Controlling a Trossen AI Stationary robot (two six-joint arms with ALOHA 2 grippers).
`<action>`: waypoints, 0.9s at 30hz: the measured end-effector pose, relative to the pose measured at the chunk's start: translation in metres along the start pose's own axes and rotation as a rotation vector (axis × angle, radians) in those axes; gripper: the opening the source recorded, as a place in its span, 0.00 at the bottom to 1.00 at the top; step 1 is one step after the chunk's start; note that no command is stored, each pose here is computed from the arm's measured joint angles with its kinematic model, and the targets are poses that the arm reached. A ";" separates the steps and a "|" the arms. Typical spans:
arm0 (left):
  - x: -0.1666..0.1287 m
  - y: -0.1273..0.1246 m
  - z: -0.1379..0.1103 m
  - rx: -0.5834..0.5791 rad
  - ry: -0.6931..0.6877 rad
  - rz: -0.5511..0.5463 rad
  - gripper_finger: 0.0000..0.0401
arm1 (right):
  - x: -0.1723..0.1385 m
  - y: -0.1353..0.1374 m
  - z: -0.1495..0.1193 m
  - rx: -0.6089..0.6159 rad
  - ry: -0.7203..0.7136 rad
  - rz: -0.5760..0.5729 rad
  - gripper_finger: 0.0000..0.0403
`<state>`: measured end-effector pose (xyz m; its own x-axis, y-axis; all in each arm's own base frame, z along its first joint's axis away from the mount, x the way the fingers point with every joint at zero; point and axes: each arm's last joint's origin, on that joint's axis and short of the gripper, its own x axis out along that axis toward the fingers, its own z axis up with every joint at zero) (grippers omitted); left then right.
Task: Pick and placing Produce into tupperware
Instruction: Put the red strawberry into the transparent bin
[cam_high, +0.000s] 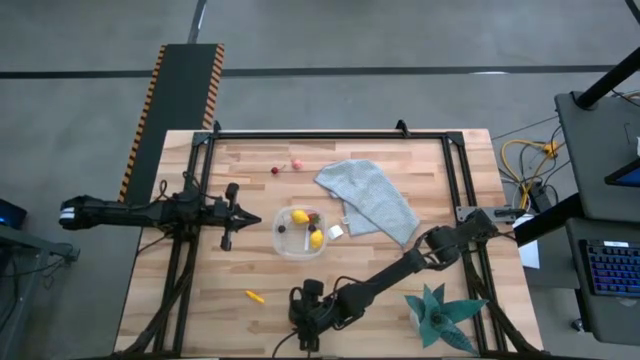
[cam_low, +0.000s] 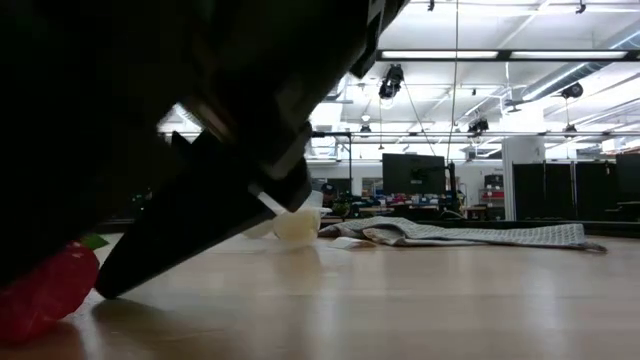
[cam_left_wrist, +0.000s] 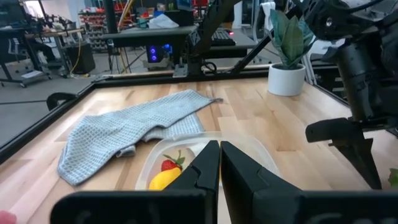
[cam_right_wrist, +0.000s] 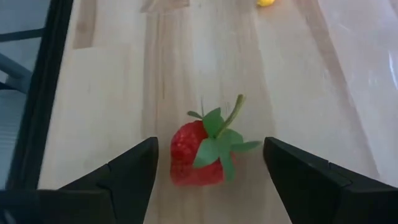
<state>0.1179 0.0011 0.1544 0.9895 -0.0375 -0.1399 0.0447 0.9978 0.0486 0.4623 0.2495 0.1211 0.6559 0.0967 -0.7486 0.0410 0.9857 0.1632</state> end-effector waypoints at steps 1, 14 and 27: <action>0.000 0.000 0.000 0.000 0.004 0.000 0.00 | 0.000 0.000 0.000 0.002 0.000 0.005 0.71; 0.001 0.000 -0.002 -0.002 0.019 -0.001 0.00 | 0.001 -0.001 0.001 0.003 0.002 0.006 0.64; 0.001 0.000 -0.002 -0.002 0.019 -0.001 0.00 | 0.001 -0.001 0.000 0.015 0.006 0.000 0.51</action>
<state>0.1189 0.0011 0.1525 0.9866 -0.0370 -0.1591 0.0449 0.9979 0.0462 0.4628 0.2482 0.1200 0.6513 0.0980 -0.7525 0.0517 0.9836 0.1729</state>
